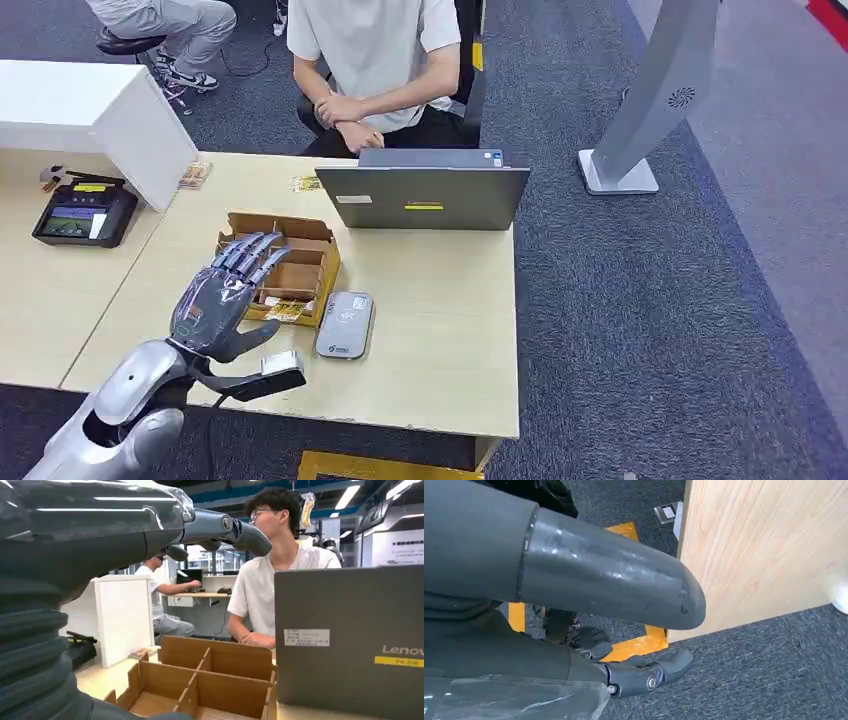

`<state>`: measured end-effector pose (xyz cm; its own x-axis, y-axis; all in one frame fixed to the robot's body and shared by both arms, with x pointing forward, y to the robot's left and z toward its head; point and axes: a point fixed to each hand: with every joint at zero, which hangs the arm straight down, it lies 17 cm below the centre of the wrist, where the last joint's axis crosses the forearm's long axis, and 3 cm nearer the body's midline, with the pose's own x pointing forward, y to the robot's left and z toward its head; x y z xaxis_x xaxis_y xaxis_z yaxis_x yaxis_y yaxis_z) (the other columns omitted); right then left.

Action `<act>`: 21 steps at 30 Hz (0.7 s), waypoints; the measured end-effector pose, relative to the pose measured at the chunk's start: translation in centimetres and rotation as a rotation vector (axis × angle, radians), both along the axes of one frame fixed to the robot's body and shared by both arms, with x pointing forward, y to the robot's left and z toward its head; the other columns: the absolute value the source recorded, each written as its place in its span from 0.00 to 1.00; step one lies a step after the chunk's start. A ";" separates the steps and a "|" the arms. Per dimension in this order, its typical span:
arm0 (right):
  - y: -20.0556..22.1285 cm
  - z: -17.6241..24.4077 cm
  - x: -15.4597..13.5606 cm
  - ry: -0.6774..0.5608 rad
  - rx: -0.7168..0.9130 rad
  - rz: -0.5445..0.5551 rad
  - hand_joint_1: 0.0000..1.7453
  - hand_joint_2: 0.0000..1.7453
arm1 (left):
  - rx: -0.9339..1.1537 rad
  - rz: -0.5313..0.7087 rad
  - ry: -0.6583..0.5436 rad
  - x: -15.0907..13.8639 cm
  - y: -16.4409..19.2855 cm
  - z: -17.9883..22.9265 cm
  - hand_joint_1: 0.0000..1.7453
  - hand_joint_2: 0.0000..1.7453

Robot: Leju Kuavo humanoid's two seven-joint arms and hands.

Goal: Pass the card to the sensor for recognition and then transmit it.

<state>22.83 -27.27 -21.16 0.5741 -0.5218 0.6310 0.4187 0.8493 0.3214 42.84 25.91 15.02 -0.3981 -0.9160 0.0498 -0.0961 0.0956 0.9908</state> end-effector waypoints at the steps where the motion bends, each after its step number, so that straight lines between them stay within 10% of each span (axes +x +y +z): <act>1: 0.0 0.0 0.0 0.001 -0.001 0.002 0.00 0.00 | -0.002 0.003 0.010 0.0 -0.1 -0.3 0.00 1.00; 21: 0.5 -0.3 -0.3 0.023 -0.006 0.046 0.00 0.00 | -0.053 0.092 0.164 -0.7 -2.1 -7.6 0.00 1.00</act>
<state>22.58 -26.77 -21.46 0.6114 -0.4912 0.6204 0.3867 0.8695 0.3073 42.13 23.80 7.40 -0.2951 -0.9427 0.1558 0.0552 0.1459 0.9878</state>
